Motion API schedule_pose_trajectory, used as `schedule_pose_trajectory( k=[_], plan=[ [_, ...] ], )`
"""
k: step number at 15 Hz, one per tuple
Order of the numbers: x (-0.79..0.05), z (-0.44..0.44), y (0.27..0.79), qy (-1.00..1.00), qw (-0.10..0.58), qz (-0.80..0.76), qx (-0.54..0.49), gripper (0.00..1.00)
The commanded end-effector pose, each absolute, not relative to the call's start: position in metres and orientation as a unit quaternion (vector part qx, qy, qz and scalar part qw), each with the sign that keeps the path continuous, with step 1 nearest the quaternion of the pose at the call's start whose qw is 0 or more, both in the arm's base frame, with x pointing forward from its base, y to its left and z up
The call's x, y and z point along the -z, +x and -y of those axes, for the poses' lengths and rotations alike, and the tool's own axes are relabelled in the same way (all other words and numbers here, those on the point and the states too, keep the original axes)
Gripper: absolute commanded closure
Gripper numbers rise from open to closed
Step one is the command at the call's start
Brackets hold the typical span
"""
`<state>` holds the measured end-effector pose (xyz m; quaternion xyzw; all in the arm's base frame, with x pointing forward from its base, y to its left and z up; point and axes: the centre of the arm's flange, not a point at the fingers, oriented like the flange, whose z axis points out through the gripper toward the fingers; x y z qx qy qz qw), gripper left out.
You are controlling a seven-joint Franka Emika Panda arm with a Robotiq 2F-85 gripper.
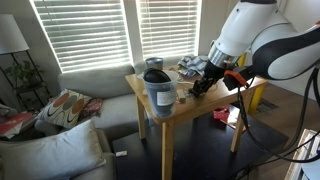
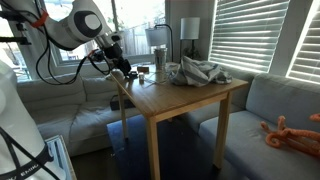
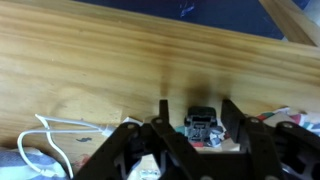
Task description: Pick up the toy car and put it the right way up on the table
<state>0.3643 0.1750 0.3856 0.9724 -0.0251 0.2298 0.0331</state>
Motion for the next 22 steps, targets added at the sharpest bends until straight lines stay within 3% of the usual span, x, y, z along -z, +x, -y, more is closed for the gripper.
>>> schedule_pose_trajectory(
  k=[1, 4, 9, 16, 17, 22],
  plan=[
    [-0.39, -0.175, 0.368, 0.97, 0.044, 0.031, -0.238, 0.75],
    [-0.399, -0.172, 0.369, 0.969, 0.046, 0.032, -0.241, 0.94],
    [-0.439, -0.166, 0.367, 0.986, 0.017, 0.023, -0.166, 0.92],
    [-0.522, -0.1, 0.356, 0.995, -0.092, 0.043, 0.021, 0.92],
    [-0.478, -0.124, 0.365, 0.997, -0.062, 0.033, -0.014, 0.69],
    [-0.498, -0.105, 0.361, 0.996, -0.087, 0.036, 0.007, 0.69]
  ],
)
